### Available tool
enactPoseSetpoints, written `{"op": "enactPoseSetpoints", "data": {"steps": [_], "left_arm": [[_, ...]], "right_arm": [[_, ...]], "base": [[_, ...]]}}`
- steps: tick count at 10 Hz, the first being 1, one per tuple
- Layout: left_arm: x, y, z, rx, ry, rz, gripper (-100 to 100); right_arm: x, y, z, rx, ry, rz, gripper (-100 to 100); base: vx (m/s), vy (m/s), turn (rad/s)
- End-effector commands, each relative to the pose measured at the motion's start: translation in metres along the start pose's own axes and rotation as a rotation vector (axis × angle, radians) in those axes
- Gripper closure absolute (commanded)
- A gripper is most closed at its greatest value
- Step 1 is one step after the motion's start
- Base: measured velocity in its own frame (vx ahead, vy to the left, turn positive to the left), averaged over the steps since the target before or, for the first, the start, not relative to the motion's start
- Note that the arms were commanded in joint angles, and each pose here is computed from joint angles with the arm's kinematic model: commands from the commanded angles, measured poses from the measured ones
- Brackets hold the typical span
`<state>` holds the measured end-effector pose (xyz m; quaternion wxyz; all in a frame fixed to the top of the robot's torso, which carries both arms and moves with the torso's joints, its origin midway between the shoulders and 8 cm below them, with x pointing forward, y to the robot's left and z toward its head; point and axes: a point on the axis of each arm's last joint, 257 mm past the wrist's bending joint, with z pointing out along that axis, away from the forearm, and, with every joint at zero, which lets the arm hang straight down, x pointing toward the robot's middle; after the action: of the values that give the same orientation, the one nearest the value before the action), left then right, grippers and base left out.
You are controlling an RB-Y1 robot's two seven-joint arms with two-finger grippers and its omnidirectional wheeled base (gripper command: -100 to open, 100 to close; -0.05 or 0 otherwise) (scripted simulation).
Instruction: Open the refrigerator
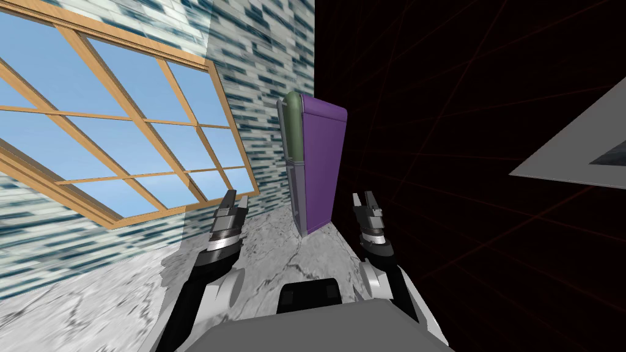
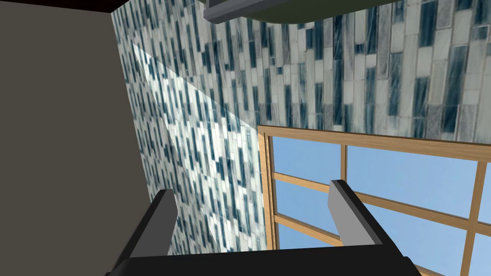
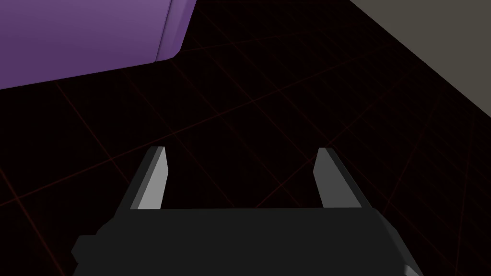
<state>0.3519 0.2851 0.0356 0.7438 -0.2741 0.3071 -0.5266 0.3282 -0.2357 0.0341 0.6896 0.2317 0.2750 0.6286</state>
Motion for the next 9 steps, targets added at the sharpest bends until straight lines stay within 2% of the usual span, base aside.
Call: {"op": "enactPoseSetpoints", "data": {"steps": [1, 9], "left_arm": [[0.0, 0.0, 0.0, 0.0, 0.0, 0.0, 0], [0.0, -0.0002, 0.0001, 0.0, 0.0, 0.0, 0]], "right_arm": [[0.0, 0.0, 0.0, 0.0, 0.0, 0.0, 0], [0.0, 0.0002, 0.0001, 0.0, 0.0, 0.0, 0]], "base": [[0.0, 0.0, 0.0], [0.0, 0.0, 0.0]]}}
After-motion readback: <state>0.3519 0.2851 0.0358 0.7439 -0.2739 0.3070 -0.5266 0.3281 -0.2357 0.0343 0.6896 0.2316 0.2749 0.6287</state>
